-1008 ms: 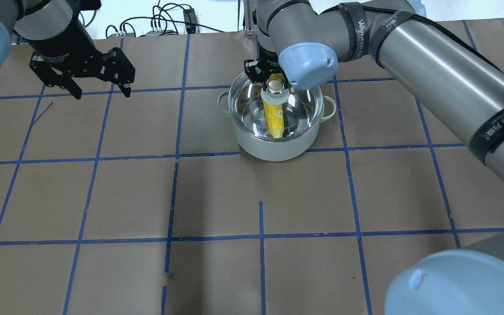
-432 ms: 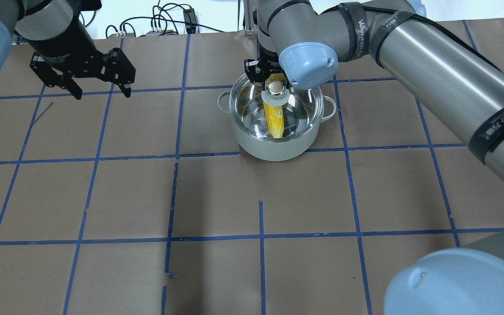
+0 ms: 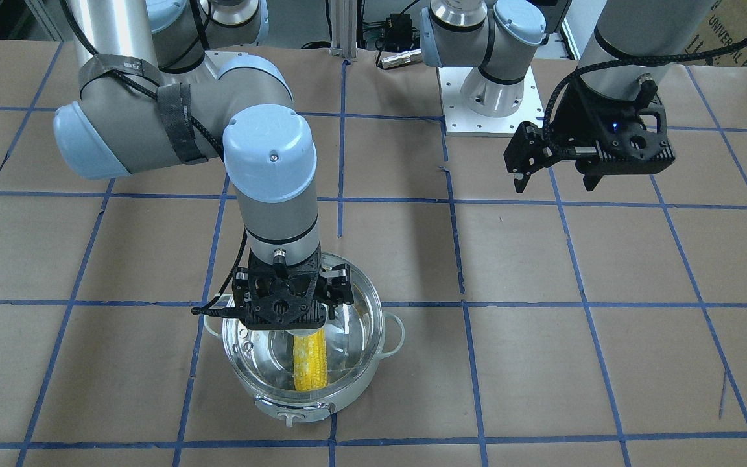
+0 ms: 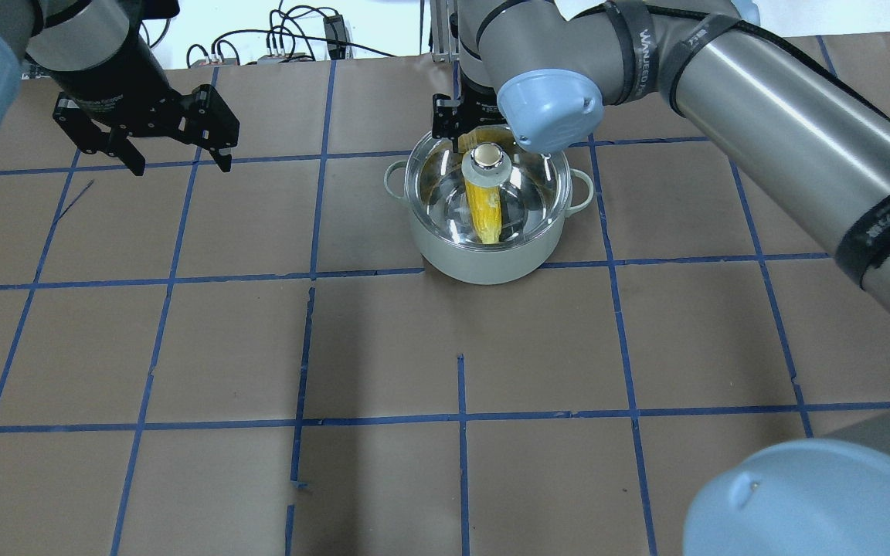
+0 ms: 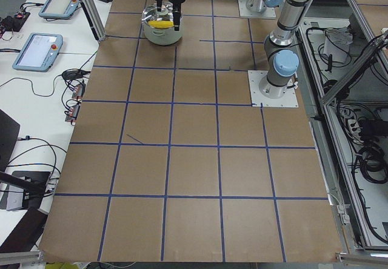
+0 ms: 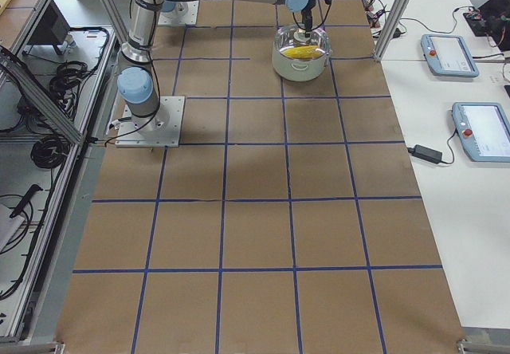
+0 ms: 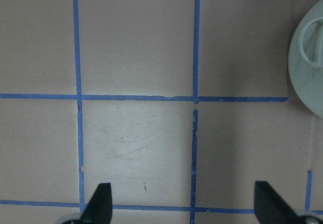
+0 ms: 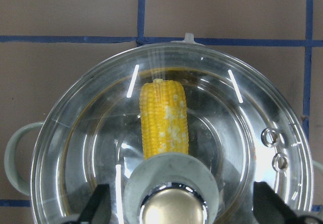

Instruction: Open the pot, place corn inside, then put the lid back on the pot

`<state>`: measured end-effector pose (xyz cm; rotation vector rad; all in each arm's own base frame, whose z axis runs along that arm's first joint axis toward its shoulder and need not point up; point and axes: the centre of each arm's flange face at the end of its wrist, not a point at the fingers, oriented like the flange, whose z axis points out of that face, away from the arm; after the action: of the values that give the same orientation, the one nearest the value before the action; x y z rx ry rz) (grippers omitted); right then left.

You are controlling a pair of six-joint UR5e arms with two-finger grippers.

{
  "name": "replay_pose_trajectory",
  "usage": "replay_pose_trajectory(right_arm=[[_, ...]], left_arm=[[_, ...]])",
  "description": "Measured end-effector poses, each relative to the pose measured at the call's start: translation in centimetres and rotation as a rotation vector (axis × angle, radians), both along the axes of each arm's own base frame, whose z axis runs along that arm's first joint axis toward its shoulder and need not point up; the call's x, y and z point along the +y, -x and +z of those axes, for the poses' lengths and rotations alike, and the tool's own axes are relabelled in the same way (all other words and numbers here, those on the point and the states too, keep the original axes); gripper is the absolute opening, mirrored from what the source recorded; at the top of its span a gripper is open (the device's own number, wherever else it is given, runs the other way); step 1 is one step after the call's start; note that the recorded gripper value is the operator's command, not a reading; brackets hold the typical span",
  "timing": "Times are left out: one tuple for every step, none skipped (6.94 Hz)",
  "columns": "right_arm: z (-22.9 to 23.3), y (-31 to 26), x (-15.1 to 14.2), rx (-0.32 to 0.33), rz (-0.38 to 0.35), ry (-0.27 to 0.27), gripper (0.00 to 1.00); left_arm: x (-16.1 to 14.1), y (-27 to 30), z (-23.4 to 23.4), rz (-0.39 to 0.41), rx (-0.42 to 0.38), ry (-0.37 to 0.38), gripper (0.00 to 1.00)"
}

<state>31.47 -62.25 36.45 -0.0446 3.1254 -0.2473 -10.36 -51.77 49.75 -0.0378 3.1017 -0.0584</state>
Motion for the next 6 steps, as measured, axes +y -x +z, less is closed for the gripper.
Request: replay_pose_trajectory(right_arm=[[0.9, 1.3, -0.6, 0.001, -0.001, 0.005, 0.99], [1.9, 3.1, -1.4, 0.004, 0.010, 0.011, 0.99], [3.2, 5.2, -2.2, 0.001, 0.021, 0.019, 0.99], [4.9, 8.1, -2.5, -0.011, 0.024, 0.018, 0.99], [6.9, 11.5, -2.4, -0.012, 0.035, 0.011, 0.99], [9.2, 14.1, -1.5, -0.008, 0.052, 0.014, 0.99]], left_arm=[[0.1, 0.0, 0.1, 0.000, -0.001, 0.001, 1.00], [0.1, 0.0, 0.1, 0.000, -0.001, 0.002, 1.00], [0.1, 0.0, 0.1, 0.000, -0.001, 0.002, 1.00], [0.1, 0.0, 0.1, 0.000, -0.001, 0.002, 1.00], [0.1, 0.0, 0.1, 0.000, -0.001, 0.002, 1.00], [0.1, 0.0, 0.1, 0.000, 0.000, 0.001, 1.00]])
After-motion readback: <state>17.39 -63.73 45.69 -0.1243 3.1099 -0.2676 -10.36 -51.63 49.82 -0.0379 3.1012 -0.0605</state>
